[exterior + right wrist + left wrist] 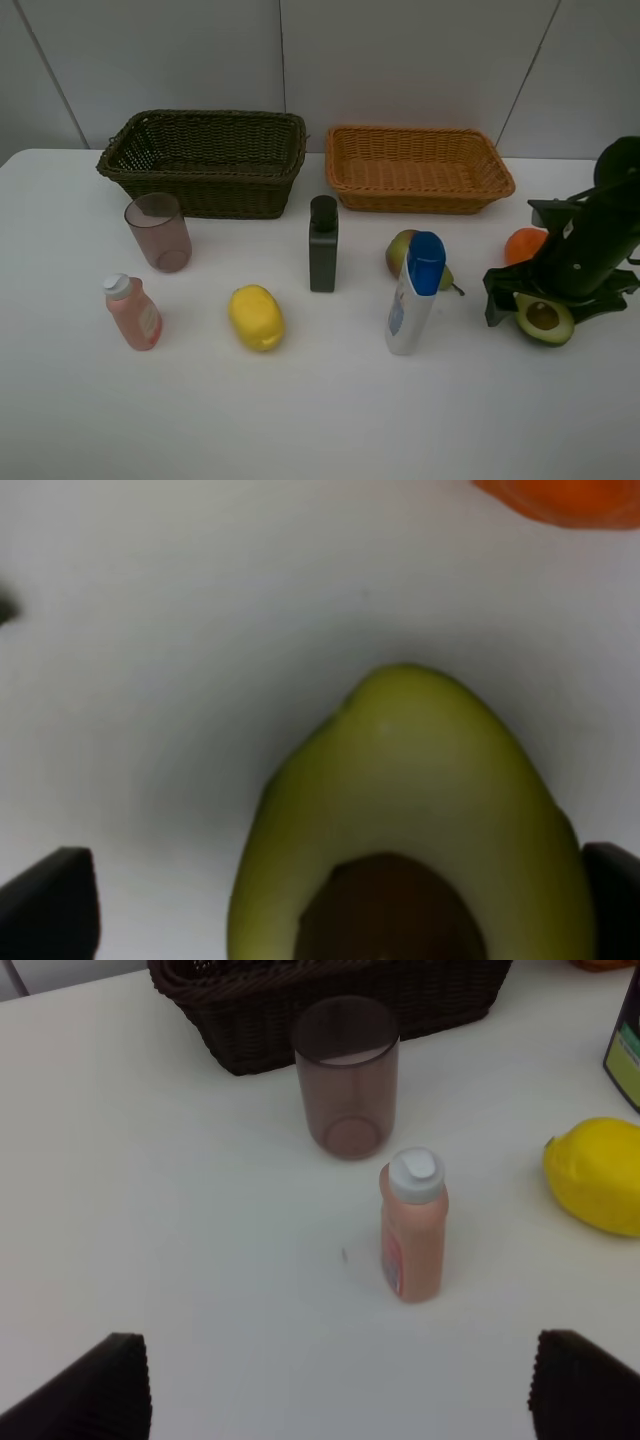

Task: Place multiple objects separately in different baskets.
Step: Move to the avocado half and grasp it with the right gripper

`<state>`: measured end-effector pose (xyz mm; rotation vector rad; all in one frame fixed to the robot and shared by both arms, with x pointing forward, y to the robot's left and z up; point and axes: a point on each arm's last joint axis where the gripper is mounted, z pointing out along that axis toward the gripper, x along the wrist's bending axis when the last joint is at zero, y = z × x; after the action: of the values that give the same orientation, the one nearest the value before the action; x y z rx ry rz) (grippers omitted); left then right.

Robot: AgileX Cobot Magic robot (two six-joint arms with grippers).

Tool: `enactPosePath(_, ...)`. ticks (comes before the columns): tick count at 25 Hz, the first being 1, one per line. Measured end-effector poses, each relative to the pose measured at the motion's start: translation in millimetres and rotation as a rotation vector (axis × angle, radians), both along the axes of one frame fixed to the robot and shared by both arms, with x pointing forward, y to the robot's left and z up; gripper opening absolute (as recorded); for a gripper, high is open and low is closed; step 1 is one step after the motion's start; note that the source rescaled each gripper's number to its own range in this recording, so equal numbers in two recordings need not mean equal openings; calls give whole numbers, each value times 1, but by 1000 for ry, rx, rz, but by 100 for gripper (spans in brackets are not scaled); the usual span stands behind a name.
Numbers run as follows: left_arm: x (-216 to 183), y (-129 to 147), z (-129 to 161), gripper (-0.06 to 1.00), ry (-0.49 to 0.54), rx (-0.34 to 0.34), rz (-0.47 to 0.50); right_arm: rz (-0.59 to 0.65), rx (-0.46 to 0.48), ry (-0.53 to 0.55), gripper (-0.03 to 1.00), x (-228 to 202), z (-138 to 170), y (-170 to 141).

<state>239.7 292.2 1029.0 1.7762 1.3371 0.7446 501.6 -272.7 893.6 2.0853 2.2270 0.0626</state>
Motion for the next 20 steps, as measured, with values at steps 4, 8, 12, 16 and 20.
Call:
enactPosePath(4,0,0,0,100,0,0,0,0,-2,23,100,0,-7,0)
enactPosePath(8,0,0,0,100,0,0,0,0,-3,29,100,0,-8,0)
enactPosePath(12,0,0,0,100,0,0,0,0,-3,29,100,0,-8,0)
enactPosePath(16,0,0,0,100,0,0,0,0,-3,31,97,0,-9,0)
enactPosePath(20,0,0,0,100,0,0,0,0,-4,35,72,-1,-9,0)
